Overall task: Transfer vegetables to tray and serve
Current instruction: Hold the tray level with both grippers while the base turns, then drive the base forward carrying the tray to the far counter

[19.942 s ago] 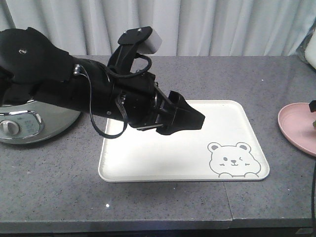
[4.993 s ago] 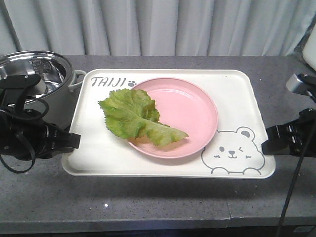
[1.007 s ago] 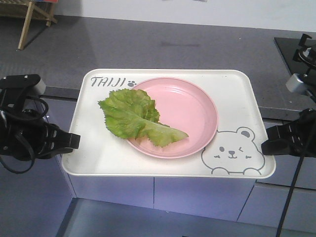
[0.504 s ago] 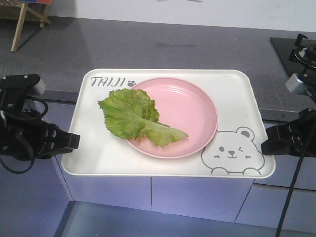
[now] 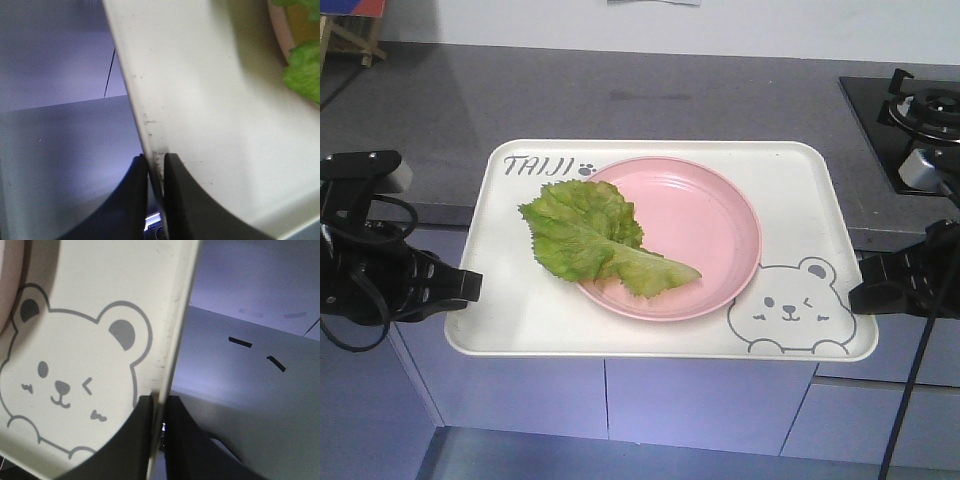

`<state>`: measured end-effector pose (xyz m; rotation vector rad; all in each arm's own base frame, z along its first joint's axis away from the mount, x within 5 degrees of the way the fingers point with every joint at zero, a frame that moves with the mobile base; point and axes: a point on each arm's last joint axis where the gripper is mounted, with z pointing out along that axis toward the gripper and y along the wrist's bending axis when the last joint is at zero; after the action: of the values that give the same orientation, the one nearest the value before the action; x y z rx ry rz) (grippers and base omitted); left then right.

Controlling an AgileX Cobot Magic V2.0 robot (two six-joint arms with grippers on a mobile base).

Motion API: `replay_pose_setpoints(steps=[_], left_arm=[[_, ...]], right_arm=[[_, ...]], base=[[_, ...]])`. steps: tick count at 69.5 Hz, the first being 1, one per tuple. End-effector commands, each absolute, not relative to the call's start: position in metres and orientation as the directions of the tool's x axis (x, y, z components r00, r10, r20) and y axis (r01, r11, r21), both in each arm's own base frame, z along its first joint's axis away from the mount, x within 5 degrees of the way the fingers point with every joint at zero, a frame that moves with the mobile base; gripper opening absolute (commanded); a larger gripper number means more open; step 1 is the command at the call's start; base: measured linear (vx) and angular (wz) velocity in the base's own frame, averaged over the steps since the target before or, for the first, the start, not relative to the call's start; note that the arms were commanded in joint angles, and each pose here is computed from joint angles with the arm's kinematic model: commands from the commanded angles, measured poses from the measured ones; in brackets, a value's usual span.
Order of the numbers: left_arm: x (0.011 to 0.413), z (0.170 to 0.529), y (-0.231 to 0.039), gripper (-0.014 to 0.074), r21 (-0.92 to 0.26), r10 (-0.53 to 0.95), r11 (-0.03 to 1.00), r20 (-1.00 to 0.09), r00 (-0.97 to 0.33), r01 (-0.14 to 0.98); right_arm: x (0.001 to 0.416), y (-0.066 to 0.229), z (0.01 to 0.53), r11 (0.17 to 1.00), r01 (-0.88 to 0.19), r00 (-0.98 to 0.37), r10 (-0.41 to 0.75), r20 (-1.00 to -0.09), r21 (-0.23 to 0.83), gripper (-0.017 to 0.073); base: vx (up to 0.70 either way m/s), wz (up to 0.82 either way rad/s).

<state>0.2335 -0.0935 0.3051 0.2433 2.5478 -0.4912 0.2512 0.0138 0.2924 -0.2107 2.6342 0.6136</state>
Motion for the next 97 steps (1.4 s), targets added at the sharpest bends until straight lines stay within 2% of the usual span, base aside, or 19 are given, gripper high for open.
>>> replay_pose_setpoints(steps=[1,97], left_arm=[[0.2330,0.3247,-0.0989,-0.0008,-0.336,0.029,0.896,-0.608,-0.793,0.291],[0.2330,0.3247,-0.0989,-0.0008,-0.336,0.029,0.896,-0.608,-0.793,0.291]], right_arm=[[0.2490,0.0213,0.3115,0.859,-0.290,-0.860,-0.041,-0.509,0.421,-0.0001],[0.2490,0.0213,0.3115,0.859,-0.290,-0.860,-0.041,-0.509,0.421,-0.0001]], base=[[0.09,-0.12],[0.12,-0.02]])
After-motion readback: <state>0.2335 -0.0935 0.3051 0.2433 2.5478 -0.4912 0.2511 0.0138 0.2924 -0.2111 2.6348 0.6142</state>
